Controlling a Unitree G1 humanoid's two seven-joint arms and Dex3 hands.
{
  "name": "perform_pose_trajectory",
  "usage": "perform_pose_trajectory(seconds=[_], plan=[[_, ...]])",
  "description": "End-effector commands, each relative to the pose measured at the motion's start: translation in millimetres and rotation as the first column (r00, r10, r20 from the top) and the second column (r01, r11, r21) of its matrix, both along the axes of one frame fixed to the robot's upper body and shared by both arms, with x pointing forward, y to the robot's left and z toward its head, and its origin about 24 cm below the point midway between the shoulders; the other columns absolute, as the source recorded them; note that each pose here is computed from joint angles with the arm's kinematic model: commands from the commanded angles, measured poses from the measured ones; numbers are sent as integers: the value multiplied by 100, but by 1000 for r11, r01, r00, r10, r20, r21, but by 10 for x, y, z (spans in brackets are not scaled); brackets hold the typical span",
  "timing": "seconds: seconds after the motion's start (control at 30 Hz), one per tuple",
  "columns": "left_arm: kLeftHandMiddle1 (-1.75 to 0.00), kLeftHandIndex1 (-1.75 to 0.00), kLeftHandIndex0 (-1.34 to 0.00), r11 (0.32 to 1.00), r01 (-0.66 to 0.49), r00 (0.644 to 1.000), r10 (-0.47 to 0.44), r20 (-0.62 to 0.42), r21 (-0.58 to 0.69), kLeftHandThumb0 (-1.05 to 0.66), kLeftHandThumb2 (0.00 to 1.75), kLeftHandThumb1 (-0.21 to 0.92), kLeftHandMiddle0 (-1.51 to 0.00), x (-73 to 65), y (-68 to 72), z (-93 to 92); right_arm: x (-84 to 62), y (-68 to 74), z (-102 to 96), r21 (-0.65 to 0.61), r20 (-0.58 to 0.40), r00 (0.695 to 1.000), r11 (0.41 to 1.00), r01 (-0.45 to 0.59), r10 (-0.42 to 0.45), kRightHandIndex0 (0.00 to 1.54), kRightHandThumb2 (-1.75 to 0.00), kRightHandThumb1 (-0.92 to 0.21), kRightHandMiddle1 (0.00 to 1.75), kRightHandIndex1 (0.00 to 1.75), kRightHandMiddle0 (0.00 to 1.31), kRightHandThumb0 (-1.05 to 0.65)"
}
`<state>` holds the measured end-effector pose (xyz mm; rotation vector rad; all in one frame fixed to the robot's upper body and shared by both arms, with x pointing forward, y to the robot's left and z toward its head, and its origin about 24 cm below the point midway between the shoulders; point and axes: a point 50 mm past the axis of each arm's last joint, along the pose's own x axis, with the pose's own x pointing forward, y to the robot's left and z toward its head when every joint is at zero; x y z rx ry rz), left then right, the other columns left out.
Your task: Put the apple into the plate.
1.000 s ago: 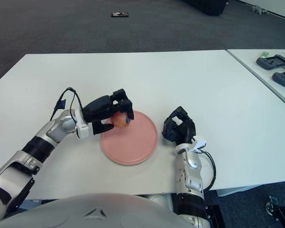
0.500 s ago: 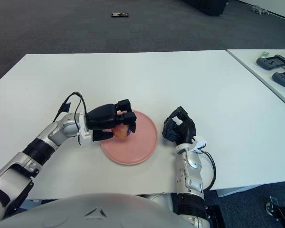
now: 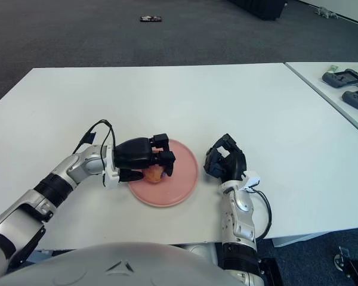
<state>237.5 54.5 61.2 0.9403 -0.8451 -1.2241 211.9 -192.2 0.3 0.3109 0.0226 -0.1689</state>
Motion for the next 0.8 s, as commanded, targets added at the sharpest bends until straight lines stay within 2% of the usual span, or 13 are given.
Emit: perform_pose_trajectory(seconds=[0.0,0.33,0.53,0.6,0.73,0.77], plan=[[-175,-171,-68,1000,10,1000,-10,10,20,-1,175,-7,-91,3,-6,-37,-79,1,-135,24,-70,998,1000,2,0,124,-142,-24,175,175,68,-51],[-175,-173,-67,997,-25,998,28,48,-73,-1,175,-6,-91,-23,-25,-38,-76,-4,-141,37,-71,997,999,1,2,124,-143,-23,175,175,68,-52],[-175,-159,-77,991,-40,999,43,15,-125,-1,175,-11,-94,-25,-31,-52,-74,-4,-138,15,-72,997,1000,3,-2,124,-143,-24,175,175,68,-51],[-175,-162,-73,993,-39,999,39,-7,-115,-2,174,-9,-94,-21,-35,-64,-73,-4,-137,9,-75,997,1000,7,-6,124,-143,-24,175,175,68,-51],[-175,-165,-59,997,-26,998,23,-51,-67,-1,155,9,-79,-8,-38,-77,-71,-3,-137,0,-82,997,1000,11,-11,124,-143,-24,175,175,68,-51],[-168,-158,-38,999,-20,998,17,-61,-49,-30,134,34,-51,-5,-37,-78,-71,-4,-137,-1,-83,996,1000,11,-11,124,-143,-24,175,175,68,-51]])
